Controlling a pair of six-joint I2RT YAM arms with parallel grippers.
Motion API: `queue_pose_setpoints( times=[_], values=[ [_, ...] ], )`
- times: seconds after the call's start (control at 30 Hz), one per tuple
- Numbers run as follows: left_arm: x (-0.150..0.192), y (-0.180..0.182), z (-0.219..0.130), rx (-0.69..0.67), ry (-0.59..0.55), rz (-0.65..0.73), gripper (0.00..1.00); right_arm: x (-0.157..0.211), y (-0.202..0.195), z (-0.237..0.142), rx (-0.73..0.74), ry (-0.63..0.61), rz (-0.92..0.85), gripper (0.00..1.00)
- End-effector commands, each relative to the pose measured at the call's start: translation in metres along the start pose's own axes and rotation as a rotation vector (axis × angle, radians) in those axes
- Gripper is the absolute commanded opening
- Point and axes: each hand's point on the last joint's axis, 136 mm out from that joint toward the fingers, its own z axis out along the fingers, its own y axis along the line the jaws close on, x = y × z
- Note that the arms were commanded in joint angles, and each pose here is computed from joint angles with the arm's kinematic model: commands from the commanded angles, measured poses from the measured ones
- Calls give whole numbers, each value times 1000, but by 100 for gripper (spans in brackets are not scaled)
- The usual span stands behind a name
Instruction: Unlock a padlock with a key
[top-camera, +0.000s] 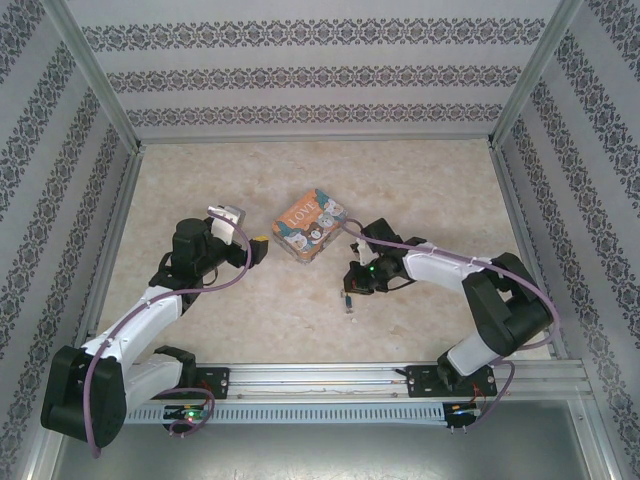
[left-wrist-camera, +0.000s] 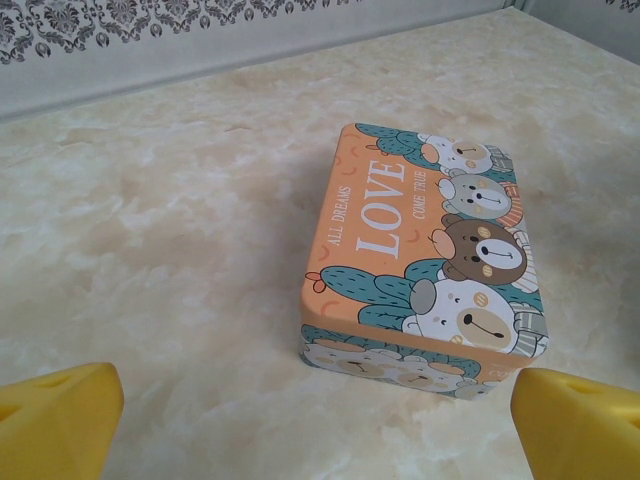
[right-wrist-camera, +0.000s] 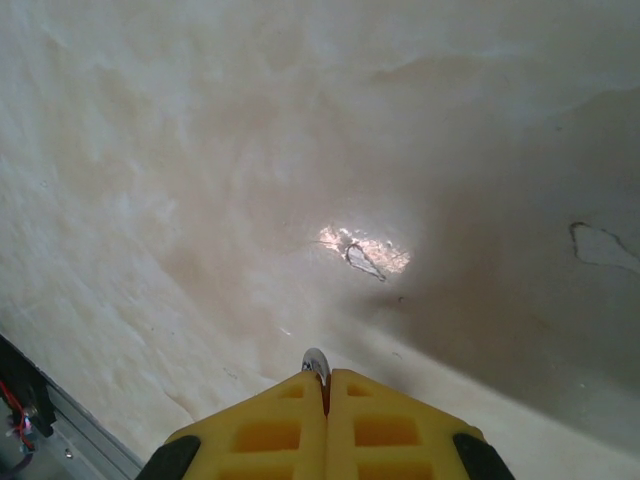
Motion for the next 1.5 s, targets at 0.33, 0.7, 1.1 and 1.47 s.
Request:
queue_pose_setpoints(
  times=[0.33,0.7,1.1,1.47],
  values=[
    [-8,-8,2,38,-31,37,99,-4,3,15,-4,24,10,0],
    [-9,-9,2,42,-31,41,99,-3,-2,18,11,27,22,0],
    [-7,-10,3,43,-25,46,99,-2,-1,14,7,16,17,7],
    [-8,-9,2,39,-25,49,99,-1,0,9,2,-1,10,18]
  ],
)
